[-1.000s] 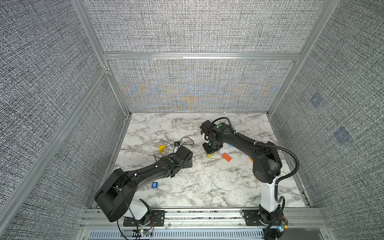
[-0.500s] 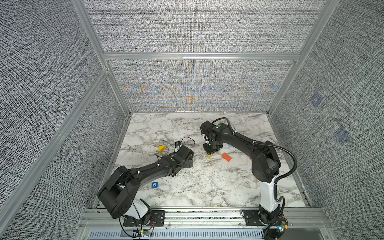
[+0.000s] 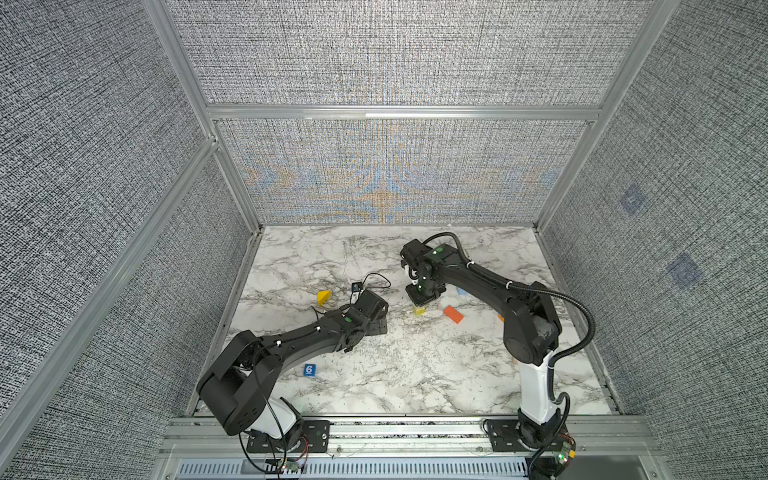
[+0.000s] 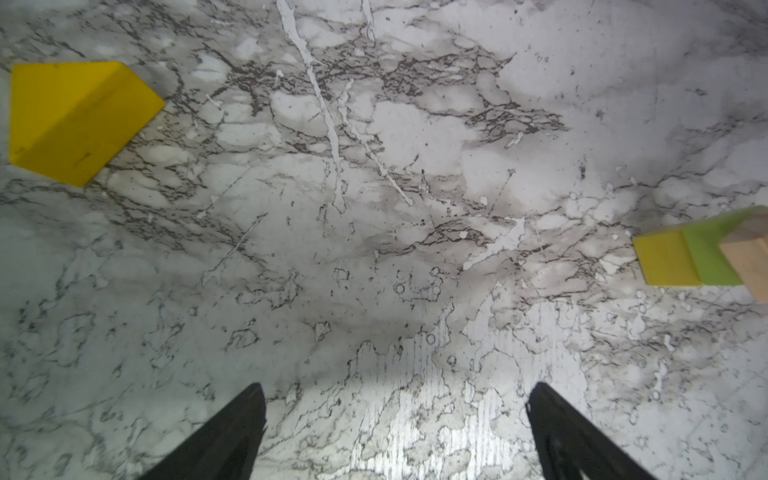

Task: Build the wood block tower
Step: 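Carry the magenta cube over the A block and lower it, then open the right gripper and lift away from the magenta cube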

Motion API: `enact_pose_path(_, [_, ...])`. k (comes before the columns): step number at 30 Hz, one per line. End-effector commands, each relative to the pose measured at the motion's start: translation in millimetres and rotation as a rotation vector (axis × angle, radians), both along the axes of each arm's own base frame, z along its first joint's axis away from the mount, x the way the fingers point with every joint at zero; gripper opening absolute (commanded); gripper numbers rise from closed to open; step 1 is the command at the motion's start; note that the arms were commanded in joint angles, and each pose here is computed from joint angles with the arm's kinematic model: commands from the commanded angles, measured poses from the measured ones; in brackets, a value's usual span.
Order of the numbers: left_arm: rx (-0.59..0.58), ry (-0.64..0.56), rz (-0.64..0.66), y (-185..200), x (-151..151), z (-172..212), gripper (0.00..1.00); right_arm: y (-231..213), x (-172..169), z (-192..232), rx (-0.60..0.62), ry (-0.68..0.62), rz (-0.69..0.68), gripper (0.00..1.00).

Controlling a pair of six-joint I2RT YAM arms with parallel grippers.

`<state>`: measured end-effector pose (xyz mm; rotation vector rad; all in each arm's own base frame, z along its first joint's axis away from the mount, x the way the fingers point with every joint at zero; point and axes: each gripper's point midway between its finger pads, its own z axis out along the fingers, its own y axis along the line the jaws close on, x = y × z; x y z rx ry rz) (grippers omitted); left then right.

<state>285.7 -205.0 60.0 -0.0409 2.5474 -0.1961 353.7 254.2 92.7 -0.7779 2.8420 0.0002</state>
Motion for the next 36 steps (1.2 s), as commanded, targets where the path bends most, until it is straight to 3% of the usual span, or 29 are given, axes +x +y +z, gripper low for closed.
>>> enact_pose_path(1, [-0.003,-0.002,0.003,-0.9,1.1,0.3,0.99,-4.3,-0.8,-1.1,-0.029,0.001,0.024,0.25])
enact_pose_path(22, [0.001,0.007,0.004,-1.8,1.5,-2.2,0.99,-1.1,-2.3,-9.7,-0.020,0.025,0.042,0.30])
enact_pose_path(31, [-0.001,0.005,0.005,-1.6,1.4,-0.9,0.99,-2.7,-1.8,-9.2,-0.027,0.020,0.039,0.55])
enact_pose_path(36, [-0.003,0.005,0.004,-1.2,0.7,-0.3,0.99,-3.1,-1.4,-6.4,-0.023,0.013,0.036,0.61])
